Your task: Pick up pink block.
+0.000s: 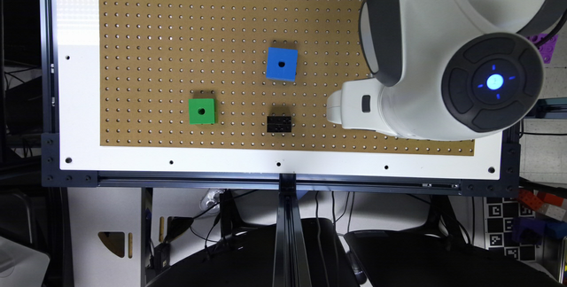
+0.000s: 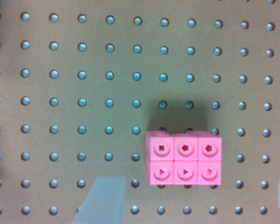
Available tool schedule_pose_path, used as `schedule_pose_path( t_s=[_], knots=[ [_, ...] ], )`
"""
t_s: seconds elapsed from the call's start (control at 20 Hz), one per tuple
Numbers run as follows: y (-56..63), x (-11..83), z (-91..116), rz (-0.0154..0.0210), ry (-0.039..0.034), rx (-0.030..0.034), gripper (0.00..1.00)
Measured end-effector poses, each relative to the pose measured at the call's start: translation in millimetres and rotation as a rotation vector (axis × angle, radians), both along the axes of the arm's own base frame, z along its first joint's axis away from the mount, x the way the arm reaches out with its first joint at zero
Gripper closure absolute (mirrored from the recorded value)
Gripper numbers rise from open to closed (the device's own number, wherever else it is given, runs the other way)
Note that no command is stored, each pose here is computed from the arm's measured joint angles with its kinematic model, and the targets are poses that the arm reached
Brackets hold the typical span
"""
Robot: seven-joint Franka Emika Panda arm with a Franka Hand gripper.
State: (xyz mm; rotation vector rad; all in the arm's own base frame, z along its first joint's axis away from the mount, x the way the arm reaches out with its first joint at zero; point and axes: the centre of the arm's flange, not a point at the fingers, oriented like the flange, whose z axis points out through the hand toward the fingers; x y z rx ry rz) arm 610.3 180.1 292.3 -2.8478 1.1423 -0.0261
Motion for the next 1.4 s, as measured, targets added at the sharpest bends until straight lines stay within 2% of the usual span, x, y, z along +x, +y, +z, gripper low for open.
schedule_pose_path(
  t_s=[0.1, 0.2, 0.3, 0.4, 0.5, 0.6, 0.75, 0.8, 0.9, 1.05, 1.2, 1.3, 1.4],
  knots=[
    [0.4, -0.3, -8, 0.0004, 0.0098, -0.0013, 0.00],
    [0.6, -0.5, -13, 0.0007, 0.0151, -0.0020, 0.00],
    [0.7, -0.5, -14, 0.0008, 0.0166, -0.0022, 0.00],
    [1.1, -0.8, -22, 0.0011, 0.0237, -0.0028, 0.00],
    [1.8, 0.0, -35, 0.0008, 0.0238, -0.0007, 0.00],
    [3.3, 2.2, -43, 0.0009, 0.0172, 0.0033, 0.00],
    [6.9, 8.9, -44, 0.0023, 0.0075, 0.0082, 0.00],
    [7.7, 10.0, -44, 0.0026, 0.0073, 0.0088, 0.00],
    [8.7, 10.0, -56, 0.0031, 0.0141, 0.0089, 0.00],
    [9.4, 11.2, -79, 0.0020, 0.0143, 0.0123, 0.00],
    [10.2, 14.8, -86, 0.0010, 0.0136, 0.0142, 0.00],
    [10.2, 14.5, -94, 0.0008, 0.0196, 0.0136, 0.00],
    [10.3, 14.1, -103, 0.0003, 0.0220, 0.0143, 0.00]
  ],
)
